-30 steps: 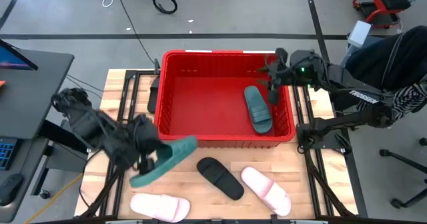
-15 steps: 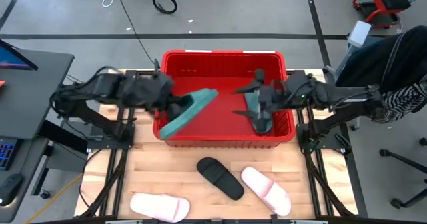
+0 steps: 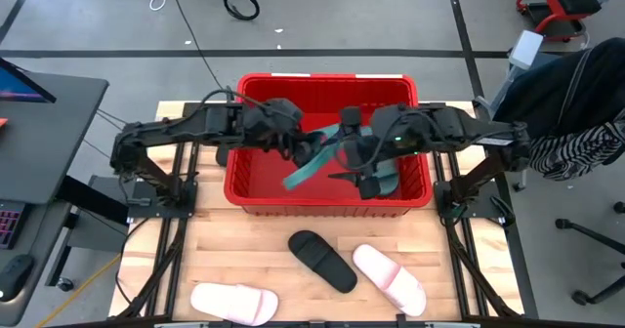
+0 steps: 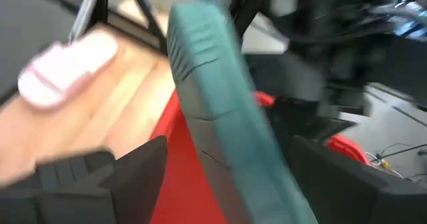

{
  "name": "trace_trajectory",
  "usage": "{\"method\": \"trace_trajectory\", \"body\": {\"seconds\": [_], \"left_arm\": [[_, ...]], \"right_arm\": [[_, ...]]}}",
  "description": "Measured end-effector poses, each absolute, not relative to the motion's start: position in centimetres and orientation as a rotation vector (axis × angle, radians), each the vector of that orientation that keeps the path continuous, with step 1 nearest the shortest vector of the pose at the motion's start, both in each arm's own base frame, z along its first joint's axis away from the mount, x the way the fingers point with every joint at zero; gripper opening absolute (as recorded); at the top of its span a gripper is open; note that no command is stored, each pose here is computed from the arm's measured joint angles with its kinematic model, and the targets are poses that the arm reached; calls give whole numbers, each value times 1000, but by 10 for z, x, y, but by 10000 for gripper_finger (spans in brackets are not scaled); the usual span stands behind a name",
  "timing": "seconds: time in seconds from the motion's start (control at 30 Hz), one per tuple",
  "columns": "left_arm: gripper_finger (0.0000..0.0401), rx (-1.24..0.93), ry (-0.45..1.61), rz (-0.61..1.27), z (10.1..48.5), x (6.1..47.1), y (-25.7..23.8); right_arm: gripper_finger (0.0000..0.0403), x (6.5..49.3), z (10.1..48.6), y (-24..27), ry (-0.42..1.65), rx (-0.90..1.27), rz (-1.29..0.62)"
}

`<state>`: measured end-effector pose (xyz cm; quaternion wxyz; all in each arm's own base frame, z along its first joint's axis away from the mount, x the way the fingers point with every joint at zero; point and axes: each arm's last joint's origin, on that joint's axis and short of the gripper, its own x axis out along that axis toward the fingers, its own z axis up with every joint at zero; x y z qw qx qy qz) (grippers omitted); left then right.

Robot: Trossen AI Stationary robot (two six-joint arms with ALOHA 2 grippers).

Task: Pick and place slides into bin
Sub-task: Put the green slides into the red bin

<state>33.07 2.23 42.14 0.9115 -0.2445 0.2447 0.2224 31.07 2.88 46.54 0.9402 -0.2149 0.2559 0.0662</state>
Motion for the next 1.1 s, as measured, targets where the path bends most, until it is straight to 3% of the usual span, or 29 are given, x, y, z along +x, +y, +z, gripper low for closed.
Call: {"method": "trace_trajectory", "body": {"seconds": [0.27,0.4,0.53,0.77,0.93,1.1], "left_arm": [[30,-511,507,385,418,339,23],[20,-500,510,384,418,339,24],[15,-463,508,372,419,340,24],[55,-431,458,348,424,342,24],[87,-422,438,355,430,335,30],[151,-419,390,329,448,315,35]], "right_arm": [[301,322,453,18,589,-527,135],[271,323,453,12,591,-549,135],[215,323,453,8,587,-546,166],[84,324,450,0,585,-447,226],[80,324,450,-6,576,-364,265],[80,318,444,-21,662,-233,242]]}}
